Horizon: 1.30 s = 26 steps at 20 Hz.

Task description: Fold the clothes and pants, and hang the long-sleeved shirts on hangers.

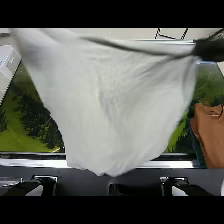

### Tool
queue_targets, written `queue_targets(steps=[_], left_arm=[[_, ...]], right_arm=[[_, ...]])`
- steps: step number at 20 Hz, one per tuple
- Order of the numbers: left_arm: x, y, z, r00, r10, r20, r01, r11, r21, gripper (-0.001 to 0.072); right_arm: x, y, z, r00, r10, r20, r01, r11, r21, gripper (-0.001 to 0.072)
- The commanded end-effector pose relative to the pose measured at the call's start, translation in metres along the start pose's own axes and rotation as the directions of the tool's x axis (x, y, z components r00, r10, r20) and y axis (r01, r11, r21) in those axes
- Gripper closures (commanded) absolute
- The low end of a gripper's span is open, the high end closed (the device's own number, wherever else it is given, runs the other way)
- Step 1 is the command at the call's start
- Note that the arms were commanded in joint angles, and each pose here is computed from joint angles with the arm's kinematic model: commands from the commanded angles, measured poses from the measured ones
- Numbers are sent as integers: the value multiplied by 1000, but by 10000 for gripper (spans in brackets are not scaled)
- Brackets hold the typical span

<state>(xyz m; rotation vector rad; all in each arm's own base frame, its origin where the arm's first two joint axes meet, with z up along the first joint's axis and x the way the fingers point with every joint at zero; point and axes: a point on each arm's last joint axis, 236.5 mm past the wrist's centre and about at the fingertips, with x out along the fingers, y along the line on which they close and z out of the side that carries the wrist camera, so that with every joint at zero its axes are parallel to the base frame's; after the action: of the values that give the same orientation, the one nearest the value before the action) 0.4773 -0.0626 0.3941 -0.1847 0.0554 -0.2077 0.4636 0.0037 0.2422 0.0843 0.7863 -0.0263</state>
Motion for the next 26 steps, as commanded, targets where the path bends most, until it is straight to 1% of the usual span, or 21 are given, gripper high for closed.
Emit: queue_targets(steps=[1,2,4,6,8,9,10,11,12,13,14,15,16,17,18,20,23,24,25,26], left_arm=[[73,48,-116,965,61,-257,-85,993,-83,684],[83,50,-146,944,51,-327,-89,991,-103,683],[90,49,-208,873,13,-487,-95,985,-143,680],[81,43,-266,762,-40,-646,-104,977,-184,672],[61,35,-318,614,-101,-783,-153,958,-243,672],[50,33,-336,546,-119,-829,-188,947,-260,657],[38,32,-349,484,-135,-865,-212,941,-265,572],[26,34,-355,434,-144,-889,-222,940,-261,354],[10,41,-358,377,-153,-914,-234,939,-254,126],[-10,51,-359,312,-163,-936,-241,939,-244,71],[-38,62,-360,218,-187,-958,-244,940,-239,72],[-66,70,-363,124,-217,-968,-268,932,-244,72],[-97,77,-368,37,-253,-967,-302,919,-252,73],[-121,81,-376,-8,-279,-960,-338,905,-260,73],[-144,83,-391,-21,-296,-955,-391,882,-264,75],[-188,79,-434,-10,-308,-951,-454,849,-270,84],[-243,58,-493,-6,-333,-943,-484,826,-289,86],[-251,51,-504,-4,-357,-934,-485,817,-310,122],[-253,44,-511,10,-384,-923,-487,805,-340,137],[-248,38,-515,43,-401,-915,-494,787,-369,142]], right_arm=[[127,1,-53,974,3,-227,46,976,214,662],[150,9,-69,960,42,-277,38,960,277,662],[179,30,-95,924,135,-358,-2,938,348,662],[195,45,-112,893,199,-404,-28,920,391,661],[203,47,-119,883,207,-420,-26,917,398,661],[203,43,-118,885,204,-418,-22,916,400,646],[199,36,-116,886,202,-418,-15,913,408,535],[191,23,-113,880,195,-432,-5,916,401,336],[179,4,-114,868,185,-460,-1,928,372,155],[162,-22,-122,842,173,-511,5,945,328,62],[144,-50,-138,799,160,-579,34,950,310,54],[124,-79,-160,734,159,-660,87,942,323,69],[109,-99,-181,671,178,-719,127,929,349,104],[96,-114,-202,615,204,-762,168,910,380,107],[92,-123,-218,593,221,-775,196,893,405,118],[93,-125,-243,595,229,-771,216,878,427,122],[99,-112,-268,600,258,-757,186,876,446,122],[98,-110,-275,586,265,-766,186,876,445,123],[97,-109,-279,574,271,-773,186,876,445,125],[96,-108,-280,568,273,-777,182,879,441,144]])
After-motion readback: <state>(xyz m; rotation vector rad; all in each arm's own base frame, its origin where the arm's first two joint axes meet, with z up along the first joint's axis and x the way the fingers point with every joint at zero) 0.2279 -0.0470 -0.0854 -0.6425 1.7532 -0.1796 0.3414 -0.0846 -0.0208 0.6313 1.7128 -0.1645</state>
